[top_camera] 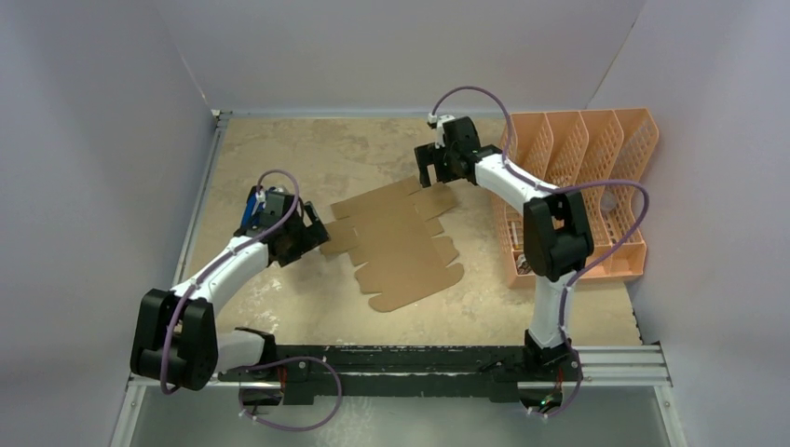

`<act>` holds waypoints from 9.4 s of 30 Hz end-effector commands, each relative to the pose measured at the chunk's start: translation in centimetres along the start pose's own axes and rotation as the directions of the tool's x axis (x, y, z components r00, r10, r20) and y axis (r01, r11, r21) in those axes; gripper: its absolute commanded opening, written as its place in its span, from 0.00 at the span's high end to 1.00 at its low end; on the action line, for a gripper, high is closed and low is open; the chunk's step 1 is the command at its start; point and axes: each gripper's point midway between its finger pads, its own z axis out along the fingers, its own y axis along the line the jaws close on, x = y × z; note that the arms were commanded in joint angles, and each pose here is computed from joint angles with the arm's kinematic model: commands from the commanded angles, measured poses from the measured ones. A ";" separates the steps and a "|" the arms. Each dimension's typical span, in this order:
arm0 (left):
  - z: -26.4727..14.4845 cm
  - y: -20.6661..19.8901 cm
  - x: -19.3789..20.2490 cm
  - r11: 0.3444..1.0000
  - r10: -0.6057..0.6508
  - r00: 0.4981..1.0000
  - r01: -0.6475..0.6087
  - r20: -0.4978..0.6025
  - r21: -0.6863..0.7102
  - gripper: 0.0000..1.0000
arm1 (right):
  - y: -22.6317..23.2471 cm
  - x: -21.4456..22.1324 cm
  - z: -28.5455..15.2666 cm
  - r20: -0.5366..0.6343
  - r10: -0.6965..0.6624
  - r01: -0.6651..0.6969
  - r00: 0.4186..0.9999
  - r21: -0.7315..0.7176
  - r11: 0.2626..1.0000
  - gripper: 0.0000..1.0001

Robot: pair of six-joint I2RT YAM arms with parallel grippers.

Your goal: Fold the paper box

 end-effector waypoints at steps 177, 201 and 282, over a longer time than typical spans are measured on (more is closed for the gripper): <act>6.8 -16.8 -13.0 0.742 0.315 0.939 -0.336 0.142 0.579 0.26 | 9.6 1.3 0.4 0.253 -0.559 0.605 0.790 -0.468 0.644 1.00; 7.0 -18.1 -6.1 0.731 0.343 0.939 -0.245 -0.033 0.636 0.29 | 9.8 0.9 1.2 0.245 -0.548 0.596 0.800 -0.437 0.674 1.00; 3.2 -10.9 -0.5 0.897 0.369 0.929 -0.360 0.011 0.256 0.56 | 10.8 1.7 0.5 0.233 -0.725 0.758 0.648 -0.288 0.586 1.00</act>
